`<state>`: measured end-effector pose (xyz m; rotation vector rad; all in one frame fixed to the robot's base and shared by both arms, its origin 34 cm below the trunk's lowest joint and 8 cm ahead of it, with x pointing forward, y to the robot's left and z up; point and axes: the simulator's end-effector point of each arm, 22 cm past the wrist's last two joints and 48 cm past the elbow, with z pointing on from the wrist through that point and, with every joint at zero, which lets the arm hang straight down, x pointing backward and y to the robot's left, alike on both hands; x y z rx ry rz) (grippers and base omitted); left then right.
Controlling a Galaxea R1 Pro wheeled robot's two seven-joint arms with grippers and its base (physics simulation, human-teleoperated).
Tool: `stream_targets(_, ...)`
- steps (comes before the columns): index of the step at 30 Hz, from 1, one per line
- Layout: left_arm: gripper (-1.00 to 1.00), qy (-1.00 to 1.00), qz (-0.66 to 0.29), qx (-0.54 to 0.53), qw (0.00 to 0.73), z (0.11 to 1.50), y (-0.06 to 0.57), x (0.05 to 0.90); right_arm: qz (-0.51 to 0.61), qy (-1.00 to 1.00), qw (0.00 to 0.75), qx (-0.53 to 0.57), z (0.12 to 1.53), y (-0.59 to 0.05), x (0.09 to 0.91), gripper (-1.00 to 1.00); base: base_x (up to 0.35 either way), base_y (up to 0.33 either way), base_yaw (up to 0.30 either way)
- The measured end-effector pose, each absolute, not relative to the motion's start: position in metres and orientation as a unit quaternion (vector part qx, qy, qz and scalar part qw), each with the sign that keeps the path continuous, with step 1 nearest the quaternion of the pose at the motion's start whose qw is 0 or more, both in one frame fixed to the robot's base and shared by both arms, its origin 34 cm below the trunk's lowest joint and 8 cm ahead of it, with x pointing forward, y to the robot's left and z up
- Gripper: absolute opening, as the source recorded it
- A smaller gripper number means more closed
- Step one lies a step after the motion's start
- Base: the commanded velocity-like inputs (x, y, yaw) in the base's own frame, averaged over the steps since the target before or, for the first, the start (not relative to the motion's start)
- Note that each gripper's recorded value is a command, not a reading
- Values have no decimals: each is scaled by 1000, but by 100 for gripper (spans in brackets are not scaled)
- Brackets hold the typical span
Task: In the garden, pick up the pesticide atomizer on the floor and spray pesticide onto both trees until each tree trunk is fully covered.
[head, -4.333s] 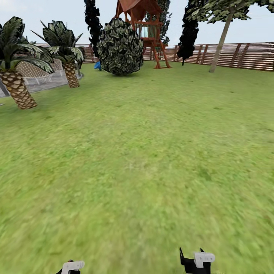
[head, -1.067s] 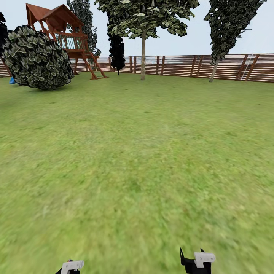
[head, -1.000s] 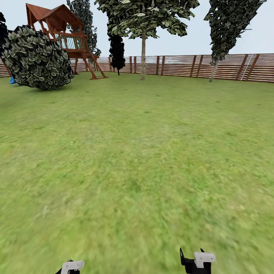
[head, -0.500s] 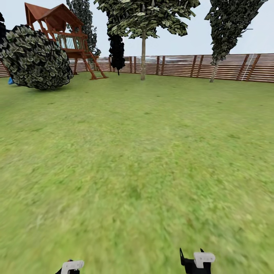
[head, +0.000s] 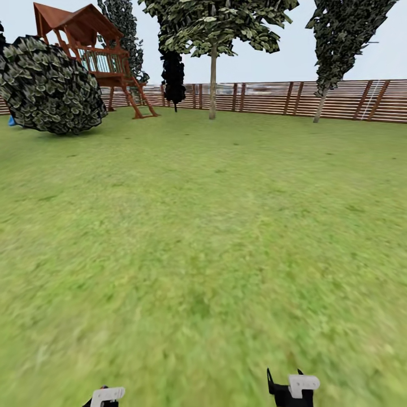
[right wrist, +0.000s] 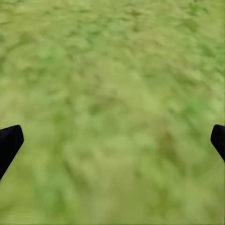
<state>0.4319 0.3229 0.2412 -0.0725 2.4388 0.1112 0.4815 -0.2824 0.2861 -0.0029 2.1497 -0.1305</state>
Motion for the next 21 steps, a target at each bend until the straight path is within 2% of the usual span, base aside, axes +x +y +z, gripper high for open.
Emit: stream_targets(21,-100,938,42,-28,342,241,322,432,-53,879,474,-1,286,-282,481,100,338,0,0)
